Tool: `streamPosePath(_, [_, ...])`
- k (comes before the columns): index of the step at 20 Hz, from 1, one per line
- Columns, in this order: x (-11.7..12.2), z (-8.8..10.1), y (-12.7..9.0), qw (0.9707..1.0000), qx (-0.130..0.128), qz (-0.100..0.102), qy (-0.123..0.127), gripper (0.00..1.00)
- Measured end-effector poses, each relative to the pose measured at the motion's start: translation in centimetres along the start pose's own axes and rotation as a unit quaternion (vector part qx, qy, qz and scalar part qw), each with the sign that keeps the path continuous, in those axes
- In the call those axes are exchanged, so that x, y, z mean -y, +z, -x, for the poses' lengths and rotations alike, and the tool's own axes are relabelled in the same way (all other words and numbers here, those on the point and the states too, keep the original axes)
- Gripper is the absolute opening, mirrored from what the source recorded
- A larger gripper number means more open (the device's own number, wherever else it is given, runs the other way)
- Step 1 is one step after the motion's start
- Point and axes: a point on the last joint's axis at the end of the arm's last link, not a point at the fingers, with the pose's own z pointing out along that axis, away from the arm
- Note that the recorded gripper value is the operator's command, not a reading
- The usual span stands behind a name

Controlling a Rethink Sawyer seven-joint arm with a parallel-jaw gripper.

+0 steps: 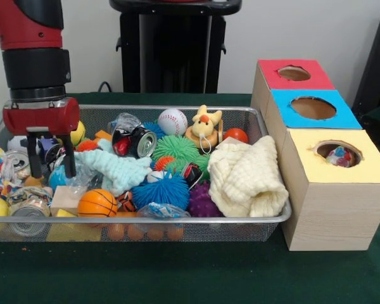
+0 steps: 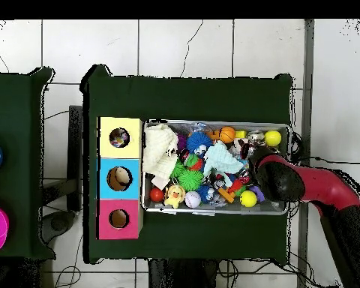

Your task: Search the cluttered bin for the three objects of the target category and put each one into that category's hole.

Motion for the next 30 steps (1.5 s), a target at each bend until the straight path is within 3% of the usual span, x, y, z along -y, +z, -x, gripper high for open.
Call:
streamPosePath(3, [-0.2,-0.5,0.2,0.9997,-0.010,-0.015,-0.016,1.00])
streamPosePath(10, [-2.4,-0.9,0.8,0.9953,-0.030,-0.051,-0.076,1.00])
streamPosePath(12, [-2.5,-0.8,0.9,0.9945,-0.030,-0.056,-0.083,1.00])
streamPosePath(30, [2.5,0.4,0.6,0.9917,-0.021,-0.103,-0.074,1.00])
